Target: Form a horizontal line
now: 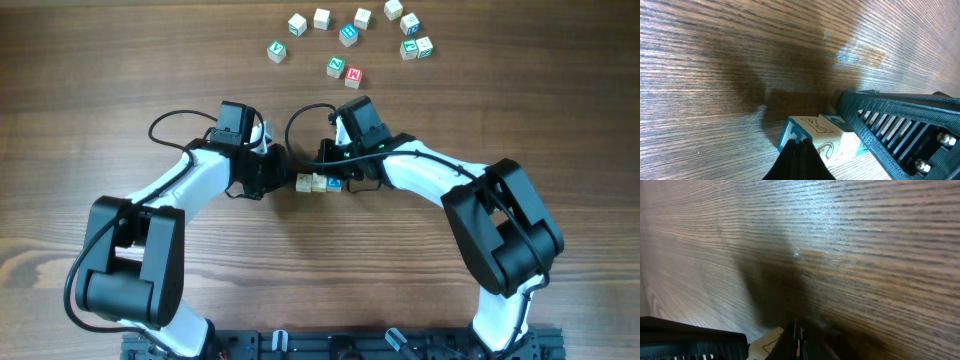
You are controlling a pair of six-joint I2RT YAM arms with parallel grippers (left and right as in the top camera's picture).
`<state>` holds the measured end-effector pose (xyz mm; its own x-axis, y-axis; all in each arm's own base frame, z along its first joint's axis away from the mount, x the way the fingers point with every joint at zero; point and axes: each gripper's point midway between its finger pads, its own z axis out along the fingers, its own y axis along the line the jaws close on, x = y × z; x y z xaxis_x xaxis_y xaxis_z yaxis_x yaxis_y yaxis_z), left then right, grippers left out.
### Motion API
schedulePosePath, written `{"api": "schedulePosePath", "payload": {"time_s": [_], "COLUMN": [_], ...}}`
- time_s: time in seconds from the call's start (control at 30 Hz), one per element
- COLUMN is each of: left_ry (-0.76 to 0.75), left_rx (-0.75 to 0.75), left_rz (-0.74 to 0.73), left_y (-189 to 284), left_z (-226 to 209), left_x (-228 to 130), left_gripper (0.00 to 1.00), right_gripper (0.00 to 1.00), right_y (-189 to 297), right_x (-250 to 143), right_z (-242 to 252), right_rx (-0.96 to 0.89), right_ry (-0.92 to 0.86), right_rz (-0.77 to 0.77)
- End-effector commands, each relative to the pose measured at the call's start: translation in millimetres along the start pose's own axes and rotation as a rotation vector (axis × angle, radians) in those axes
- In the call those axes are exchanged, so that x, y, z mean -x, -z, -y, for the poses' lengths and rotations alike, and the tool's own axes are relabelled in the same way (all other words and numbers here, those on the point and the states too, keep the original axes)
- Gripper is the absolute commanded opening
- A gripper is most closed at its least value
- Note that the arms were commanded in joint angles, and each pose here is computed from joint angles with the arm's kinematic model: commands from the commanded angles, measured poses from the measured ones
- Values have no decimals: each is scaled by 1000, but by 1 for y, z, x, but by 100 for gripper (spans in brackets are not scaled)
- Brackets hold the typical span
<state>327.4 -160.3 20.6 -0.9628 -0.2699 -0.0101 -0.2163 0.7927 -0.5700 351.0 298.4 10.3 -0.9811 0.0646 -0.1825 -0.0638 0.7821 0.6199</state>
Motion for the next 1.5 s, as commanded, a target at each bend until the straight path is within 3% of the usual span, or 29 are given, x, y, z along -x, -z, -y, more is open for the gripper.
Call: {"api": "schedulePosePath", "payload": {"time_s": [0.0, 0.43, 1.47], "left_ry": [13, 13, 13], "left_rx": [1, 1, 1], "left_rz": [-18, -18, -18], "left_y": [-4, -4, -4], "left_z": [-3, -3, -3], "left_x": [-5, -5, -5], "left_gripper": [4, 4, 4], "right_gripper": [4, 4, 4], "right_y": [1, 4, 4], "right_x": [-1, 28, 17], "right_z": [-9, 3, 13], "right_rx": [24, -50, -86], "right_ry": [25, 41, -13], "right_rz": [-8, 125, 81]}}
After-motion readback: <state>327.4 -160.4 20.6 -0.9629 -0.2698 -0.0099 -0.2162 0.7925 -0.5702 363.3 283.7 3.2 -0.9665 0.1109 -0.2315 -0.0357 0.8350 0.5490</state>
